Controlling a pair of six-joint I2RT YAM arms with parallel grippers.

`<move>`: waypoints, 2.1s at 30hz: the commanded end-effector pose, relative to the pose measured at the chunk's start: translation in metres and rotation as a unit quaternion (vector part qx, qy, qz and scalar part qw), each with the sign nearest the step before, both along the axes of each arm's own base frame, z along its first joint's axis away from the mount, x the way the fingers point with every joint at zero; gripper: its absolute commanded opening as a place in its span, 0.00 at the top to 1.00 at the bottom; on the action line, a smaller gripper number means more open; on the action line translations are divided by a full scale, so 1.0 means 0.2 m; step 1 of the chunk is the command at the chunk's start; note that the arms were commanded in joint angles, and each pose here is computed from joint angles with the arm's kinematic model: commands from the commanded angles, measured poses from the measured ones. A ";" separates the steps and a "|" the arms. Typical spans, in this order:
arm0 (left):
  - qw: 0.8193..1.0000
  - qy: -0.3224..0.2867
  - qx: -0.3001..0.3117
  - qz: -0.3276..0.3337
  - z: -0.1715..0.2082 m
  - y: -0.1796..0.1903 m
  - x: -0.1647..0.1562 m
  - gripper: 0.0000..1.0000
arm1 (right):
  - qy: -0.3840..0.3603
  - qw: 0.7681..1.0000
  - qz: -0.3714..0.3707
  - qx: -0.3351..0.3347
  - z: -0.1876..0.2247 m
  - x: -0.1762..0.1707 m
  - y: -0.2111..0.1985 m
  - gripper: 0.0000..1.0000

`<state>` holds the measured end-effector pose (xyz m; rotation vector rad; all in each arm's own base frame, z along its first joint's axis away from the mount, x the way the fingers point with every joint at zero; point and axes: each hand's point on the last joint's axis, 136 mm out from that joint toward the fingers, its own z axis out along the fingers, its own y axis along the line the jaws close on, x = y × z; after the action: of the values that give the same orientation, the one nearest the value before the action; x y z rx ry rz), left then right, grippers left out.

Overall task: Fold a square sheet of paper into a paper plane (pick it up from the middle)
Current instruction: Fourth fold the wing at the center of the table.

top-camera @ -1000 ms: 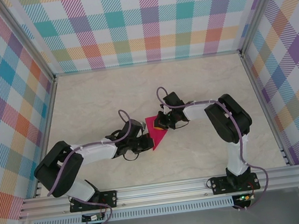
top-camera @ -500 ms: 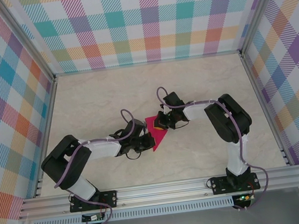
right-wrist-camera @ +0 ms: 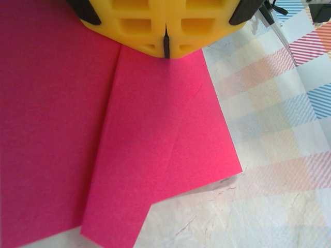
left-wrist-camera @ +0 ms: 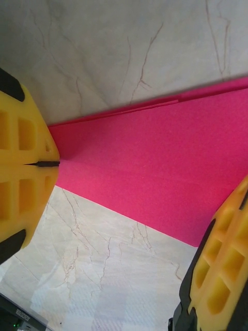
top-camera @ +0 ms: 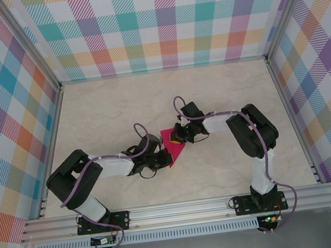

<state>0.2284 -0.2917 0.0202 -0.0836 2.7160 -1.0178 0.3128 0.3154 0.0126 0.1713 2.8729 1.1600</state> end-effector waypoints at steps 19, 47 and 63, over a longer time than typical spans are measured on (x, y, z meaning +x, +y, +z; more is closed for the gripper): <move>0.996 0.058 0.059 -0.035 -0.15 0.08 -0.37 0.99 | 0.096 0.986 -0.024 -0.133 -0.40 -0.20 -0.24 0.99; 0.995 -0.064 -0.070 0.019 0.33 -0.08 0.06 1.00 | 0.040 0.969 -0.209 -0.124 -0.12 -0.01 -0.37 0.99; 1.000 -0.021 0.006 0.021 0.02 -0.02 0.05 1.00 | 0.040 0.978 -0.182 -0.095 -0.10 -0.02 -0.31 0.99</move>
<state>0.2367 -0.2982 0.0288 -0.1232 2.6649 -1.0030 0.3245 0.2733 0.0163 0.6536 2.7547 0.9513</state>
